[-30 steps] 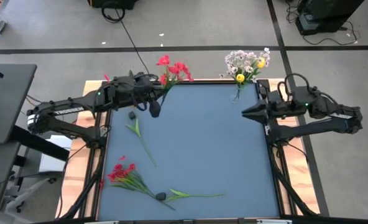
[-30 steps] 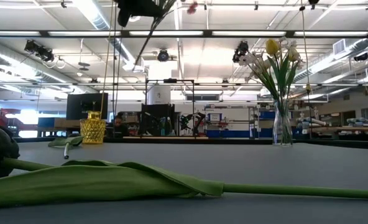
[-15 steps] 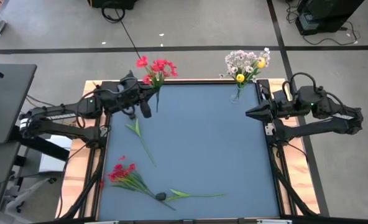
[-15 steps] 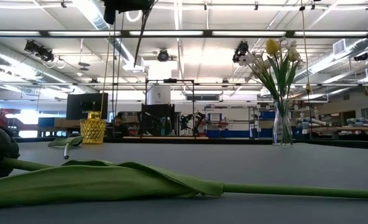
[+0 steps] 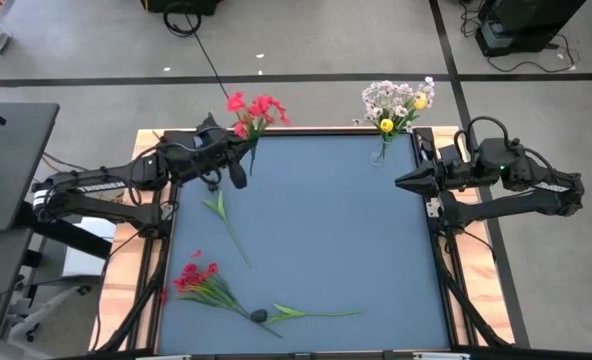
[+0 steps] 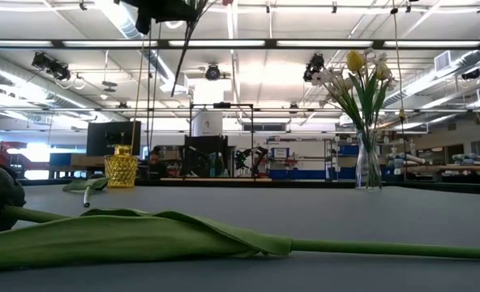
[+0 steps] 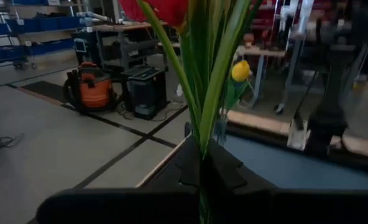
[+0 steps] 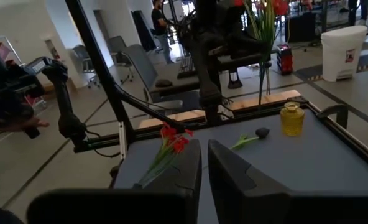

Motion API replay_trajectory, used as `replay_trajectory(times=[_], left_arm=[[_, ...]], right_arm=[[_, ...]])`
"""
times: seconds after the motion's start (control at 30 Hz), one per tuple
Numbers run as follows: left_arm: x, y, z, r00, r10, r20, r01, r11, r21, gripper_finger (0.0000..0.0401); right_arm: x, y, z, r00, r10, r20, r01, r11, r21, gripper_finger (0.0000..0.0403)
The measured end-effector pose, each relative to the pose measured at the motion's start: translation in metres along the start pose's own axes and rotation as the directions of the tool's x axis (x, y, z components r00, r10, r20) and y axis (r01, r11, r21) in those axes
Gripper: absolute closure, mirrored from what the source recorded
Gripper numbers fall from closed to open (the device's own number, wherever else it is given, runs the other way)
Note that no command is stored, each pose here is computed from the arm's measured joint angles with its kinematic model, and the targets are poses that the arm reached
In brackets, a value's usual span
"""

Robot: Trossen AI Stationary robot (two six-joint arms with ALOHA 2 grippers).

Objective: Sort flowers into vase by color
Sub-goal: Put the right red flowers into the yellow vase

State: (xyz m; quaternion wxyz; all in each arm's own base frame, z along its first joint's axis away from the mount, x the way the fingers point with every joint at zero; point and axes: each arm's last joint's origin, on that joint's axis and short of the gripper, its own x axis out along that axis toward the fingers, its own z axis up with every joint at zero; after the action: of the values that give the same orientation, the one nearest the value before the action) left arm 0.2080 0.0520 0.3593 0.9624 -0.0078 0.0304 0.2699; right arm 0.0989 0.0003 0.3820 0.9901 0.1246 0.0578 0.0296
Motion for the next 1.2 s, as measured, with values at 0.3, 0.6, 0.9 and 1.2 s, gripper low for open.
replay_trajectory(times=[0.3, 0.6, 0.9, 1.2], left_arm=[[0.007, 0.012, -0.004, 0.999, -0.014, -0.032, 0.018, 0.992, 0.122, 0.0394], [0.012, 0.047, -0.029, 0.991, -0.132, -0.007, 0.132, 0.987, 0.090, 0.0394], [0.001, 0.069, -0.059, 0.990, -0.133, 0.042, 0.132, 0.991, 0.034, 0.0394], [-0.024, 0.106, -0.051, 0.987, 0.149, 0.060, -0.153, 0.986, 0.060, 0.0394]], right_arm=[[0.000, 0.000, 0.000, 1.000, 0.000, 0.000, 0.000, 1.000, 0.000, 0.0363], [0.000, 0.000, 0.000, 1.000, 0.000, 0.000, 0.000, 1.000, 0.000, 0.0363], [0.000, 0.000, 0.000, 1.000, 0.000, 0.001, 0.000, 1.000, 0.000, 0.0363], [0.000, 0.000, 0.000, 1.000, 0.000, 0.001, 0.000, 1.000, 0.000, 0.0363]])
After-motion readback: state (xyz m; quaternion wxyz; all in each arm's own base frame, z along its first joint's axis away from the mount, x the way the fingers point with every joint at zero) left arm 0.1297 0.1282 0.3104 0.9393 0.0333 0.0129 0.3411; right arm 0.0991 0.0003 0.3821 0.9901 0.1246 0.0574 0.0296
